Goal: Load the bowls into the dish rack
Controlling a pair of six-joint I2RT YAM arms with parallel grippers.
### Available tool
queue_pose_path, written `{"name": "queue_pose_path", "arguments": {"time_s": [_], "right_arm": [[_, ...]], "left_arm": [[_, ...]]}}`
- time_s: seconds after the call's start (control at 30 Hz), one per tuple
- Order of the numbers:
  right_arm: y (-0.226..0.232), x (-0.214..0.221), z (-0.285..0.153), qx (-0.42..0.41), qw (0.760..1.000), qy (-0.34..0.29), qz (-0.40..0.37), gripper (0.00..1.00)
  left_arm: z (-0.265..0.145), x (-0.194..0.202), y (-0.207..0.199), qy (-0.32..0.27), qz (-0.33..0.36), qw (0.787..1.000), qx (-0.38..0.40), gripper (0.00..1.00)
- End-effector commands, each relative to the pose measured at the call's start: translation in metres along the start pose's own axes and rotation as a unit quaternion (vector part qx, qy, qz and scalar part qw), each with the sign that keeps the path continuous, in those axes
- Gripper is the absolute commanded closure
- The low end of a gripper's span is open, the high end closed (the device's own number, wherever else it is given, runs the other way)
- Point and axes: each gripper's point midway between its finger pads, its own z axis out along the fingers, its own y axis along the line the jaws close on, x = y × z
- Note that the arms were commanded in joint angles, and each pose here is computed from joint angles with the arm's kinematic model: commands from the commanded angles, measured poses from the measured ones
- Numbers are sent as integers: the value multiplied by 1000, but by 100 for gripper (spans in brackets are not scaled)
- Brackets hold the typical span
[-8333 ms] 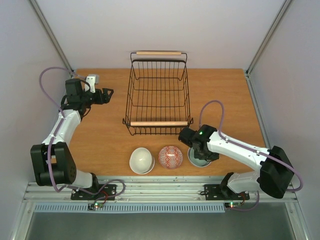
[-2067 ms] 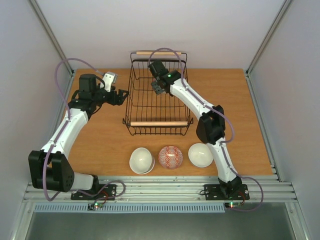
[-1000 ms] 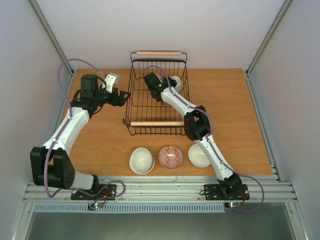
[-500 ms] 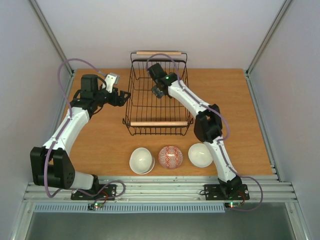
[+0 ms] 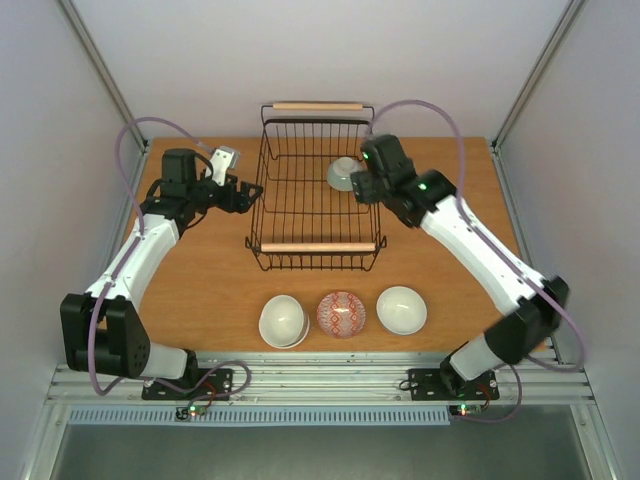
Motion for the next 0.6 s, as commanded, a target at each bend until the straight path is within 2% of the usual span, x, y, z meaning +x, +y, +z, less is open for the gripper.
{"name": "queue_pose_path", "arguments": {"time_s": [0.0,0.27,0.43,0.57], "right_arm": [[-31,66,-34,40,993,57,93,14],[-57,180,-77,74,967,173,174,27],[-39,258,-80,59,936,256,236,33],[-27,288,-82,54,922,281,261,36]], "left_arm": [[6,-1,-4,-3,2,1000,17,15],[11,2,-11,4,-1,1000,31,15],[15,4,-14,8,-2,999,35,15],[20,8,-15,15,-7,999,40,15]]}}
